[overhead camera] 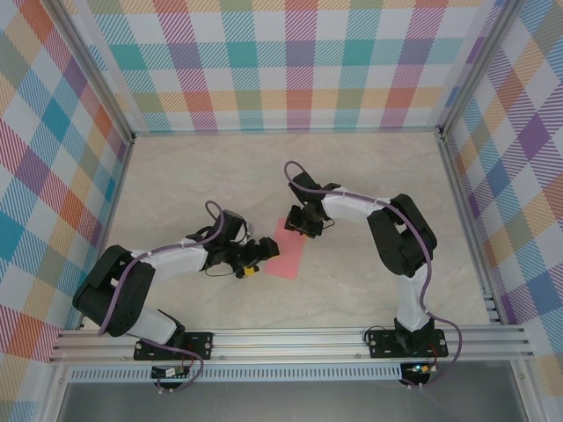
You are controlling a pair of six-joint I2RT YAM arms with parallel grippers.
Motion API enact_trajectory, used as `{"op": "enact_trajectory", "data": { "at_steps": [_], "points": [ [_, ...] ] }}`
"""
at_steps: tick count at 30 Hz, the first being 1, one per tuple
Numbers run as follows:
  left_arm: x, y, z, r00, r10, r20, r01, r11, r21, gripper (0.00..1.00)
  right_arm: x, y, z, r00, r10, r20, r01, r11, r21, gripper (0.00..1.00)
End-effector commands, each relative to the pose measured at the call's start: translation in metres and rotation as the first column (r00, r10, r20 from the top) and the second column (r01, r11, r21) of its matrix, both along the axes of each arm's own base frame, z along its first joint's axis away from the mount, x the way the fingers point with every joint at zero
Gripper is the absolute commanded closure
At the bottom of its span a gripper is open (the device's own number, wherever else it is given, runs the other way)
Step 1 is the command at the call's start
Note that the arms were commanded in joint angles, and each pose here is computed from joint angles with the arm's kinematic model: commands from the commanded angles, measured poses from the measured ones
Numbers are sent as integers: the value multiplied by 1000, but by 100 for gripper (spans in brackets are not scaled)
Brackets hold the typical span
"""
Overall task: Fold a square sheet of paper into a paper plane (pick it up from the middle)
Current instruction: Fold the triangle a second time at the center of the table.
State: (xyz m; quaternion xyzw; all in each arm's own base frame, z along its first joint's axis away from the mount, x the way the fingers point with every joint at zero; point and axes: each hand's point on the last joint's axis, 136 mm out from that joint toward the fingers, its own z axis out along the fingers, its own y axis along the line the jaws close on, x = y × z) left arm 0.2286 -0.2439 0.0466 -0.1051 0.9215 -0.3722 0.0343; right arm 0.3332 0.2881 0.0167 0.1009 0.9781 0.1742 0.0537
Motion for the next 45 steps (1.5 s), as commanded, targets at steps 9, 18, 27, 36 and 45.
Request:
{"op": "enact_trajectory", "data": {
  "at_steps": [9, 18, 27, 36, 45],
  "points": [
    [-9, -8, -1, 998, -42, -37, 44, 998, 52, 14, -24, -29, -62, 993, -33, -115, 19, 992, -122, 57],
    [-9, -13, -5, 998, -56, -43, 58, 996, 66, 15, -25, -29, -64, 993, -31, -116, 17, 993, -120, 58],
    [-9, -25, 3, 996, -86, -25, 87, 996, 34, 21, -26, -30, -65, 993, -29, -118, 14, 992, -124, 58],
    [-3, -30, 12, 996, -89, 14, 89, 996, 13, 25, -27, -30, -66, 992, -26, -122, 11, 993, -122, 58],
    [11, -50, 43, 989, -107, 106, 118, 988, -104, 39, -28, -30, -64, 991, -18, -129, 4, 994, -107, 59]
  ]
}}
